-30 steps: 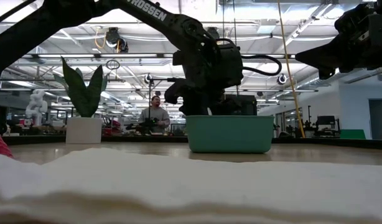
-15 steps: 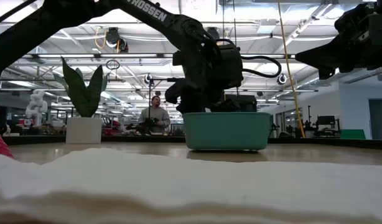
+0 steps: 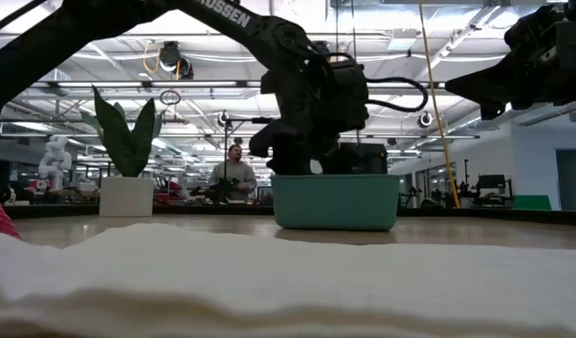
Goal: Pick and placing Produce into tupperware
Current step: Put the lemon into the bin
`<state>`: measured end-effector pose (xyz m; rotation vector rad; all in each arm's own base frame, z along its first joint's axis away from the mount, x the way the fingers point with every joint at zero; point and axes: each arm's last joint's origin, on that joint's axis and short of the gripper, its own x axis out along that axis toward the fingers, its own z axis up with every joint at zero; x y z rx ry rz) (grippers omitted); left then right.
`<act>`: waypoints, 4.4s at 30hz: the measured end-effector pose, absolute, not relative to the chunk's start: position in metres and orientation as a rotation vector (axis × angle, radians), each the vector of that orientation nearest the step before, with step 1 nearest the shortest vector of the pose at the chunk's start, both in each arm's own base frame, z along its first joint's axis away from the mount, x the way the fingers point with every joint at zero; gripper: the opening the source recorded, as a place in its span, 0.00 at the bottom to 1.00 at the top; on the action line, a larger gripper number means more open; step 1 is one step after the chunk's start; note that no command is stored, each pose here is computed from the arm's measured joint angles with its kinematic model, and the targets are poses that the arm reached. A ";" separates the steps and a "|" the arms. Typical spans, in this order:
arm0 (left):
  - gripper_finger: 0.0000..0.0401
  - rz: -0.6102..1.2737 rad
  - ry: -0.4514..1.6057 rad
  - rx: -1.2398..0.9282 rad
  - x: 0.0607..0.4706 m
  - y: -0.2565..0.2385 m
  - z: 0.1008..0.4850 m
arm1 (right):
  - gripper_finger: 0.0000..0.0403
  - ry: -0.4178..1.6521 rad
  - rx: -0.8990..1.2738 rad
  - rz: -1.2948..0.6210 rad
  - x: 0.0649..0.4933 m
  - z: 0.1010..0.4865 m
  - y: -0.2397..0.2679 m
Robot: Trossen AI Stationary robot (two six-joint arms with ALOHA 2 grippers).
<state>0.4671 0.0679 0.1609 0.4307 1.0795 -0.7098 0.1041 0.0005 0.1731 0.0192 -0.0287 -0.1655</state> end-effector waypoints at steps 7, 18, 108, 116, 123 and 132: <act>0.80 -0.684 1.084 0.448 0.469 0.065 0.172 | 0.00 -0.029 0.019 -0.166 0.104 0.173 0.000; 0.78 -0.615 1.070 0.485 0.477 0.066 0.208 | 0.00 -0.029 0.026 -0.165 0.104 0.173 0.000; 0.02 -0.166 0.669 0.157 0.250 0.032 0.412 | 0.00 -0.018 0.043 -0.165 0.106 0.172 0.001; 0.01 -0.093 0.610 0.032 0.236 0.050 0.411 | 0.00 -0.015 0.061 -0.164 0.106 0.172 0.001; 0.01 -0.095 0.524 0.019 0.208 0.043 0.414 | 0.00 -0.010 0.067 -0.164 0.106 0.171 0.001; 0.00 0.079 0.320 -0.062 0.168 0.041 0.406 | 0.00 -0.010 0.068 -0.164 0.106 0.171 0.001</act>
